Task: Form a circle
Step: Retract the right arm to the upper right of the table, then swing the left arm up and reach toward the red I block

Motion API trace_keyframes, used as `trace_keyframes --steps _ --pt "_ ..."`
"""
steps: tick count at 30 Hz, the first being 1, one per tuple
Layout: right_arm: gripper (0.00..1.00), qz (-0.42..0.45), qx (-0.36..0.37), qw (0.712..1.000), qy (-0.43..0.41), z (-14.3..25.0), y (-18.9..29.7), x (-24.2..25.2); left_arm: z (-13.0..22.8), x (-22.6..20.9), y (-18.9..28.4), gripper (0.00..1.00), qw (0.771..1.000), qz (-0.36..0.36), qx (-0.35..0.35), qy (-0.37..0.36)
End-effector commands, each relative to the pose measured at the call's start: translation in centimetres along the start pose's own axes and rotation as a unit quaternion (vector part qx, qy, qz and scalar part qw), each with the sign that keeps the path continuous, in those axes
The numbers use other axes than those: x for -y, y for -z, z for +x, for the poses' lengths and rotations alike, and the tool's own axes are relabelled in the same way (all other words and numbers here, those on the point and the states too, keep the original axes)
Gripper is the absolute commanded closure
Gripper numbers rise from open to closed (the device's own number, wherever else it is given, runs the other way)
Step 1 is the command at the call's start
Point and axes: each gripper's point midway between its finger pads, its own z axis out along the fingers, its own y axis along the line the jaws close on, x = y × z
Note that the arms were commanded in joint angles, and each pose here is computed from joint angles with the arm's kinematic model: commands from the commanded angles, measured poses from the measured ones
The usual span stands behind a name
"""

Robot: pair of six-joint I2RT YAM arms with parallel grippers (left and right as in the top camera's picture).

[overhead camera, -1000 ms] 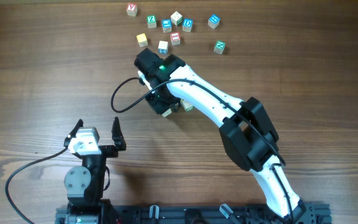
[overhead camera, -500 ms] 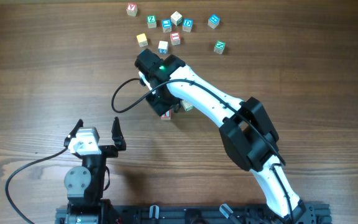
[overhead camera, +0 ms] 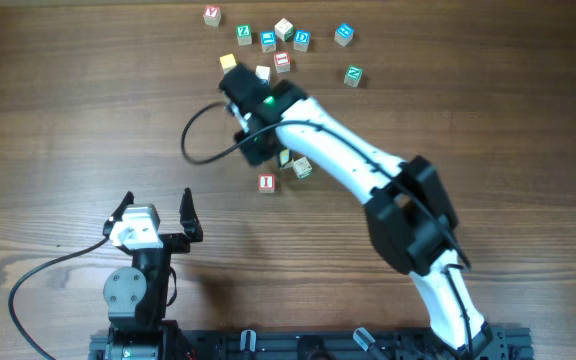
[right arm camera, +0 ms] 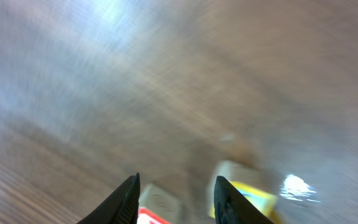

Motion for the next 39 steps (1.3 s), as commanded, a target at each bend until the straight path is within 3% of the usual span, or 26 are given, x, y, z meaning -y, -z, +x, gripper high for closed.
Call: trace_keyframes --steps 1,5,6,7,13,18,39 --pt "0.55 0.026 0.063 0.993 -0.092 -3.0 4.7 6.4 0.2 -0.2 0.0 0.0 1.0 -0.003 -0.002 -0.008" --pt "0.36 0.052 0.055 0.983 -0.165 -2.2 5.2 14.6 0.2 -0.2 0.0 0.0 1.0 -0.003 -0.002 -0.008" --pt "0.24 0.058 0.055 0.98 -0.181 -1.9 5.3 16.3 0.2 -0.2 0.0 0.0 1.0 -0.003 -0.002 -0.008" --pt "0.0 0.064 0.053 0.976 -0.2 -1.4 5.5 18.2 0.2 -0.2 0.0 0.0 1.0 -0.003 -0.002 -0.008" --pt "0.0 0.089 0.059 0.955 -0.277 0.7 6.7 26.5 0.2 -0.2 0.0 0.0 1.0 -0.003 -0.002 -0.008" --pt "0.0 0.102 0.108 0.942 -0.302 -0.2 7.7 30.5 0.2 -0.2 0.0 0.0 1.0 -0.003 -0.002 -0.008" --pt "0.0 0.105 0.142 0.937 -0.3 -1.7 8.2 31.2 0.2 -0.2 0.0 0.0 1.0 -0.003 -0.002 -0.008"
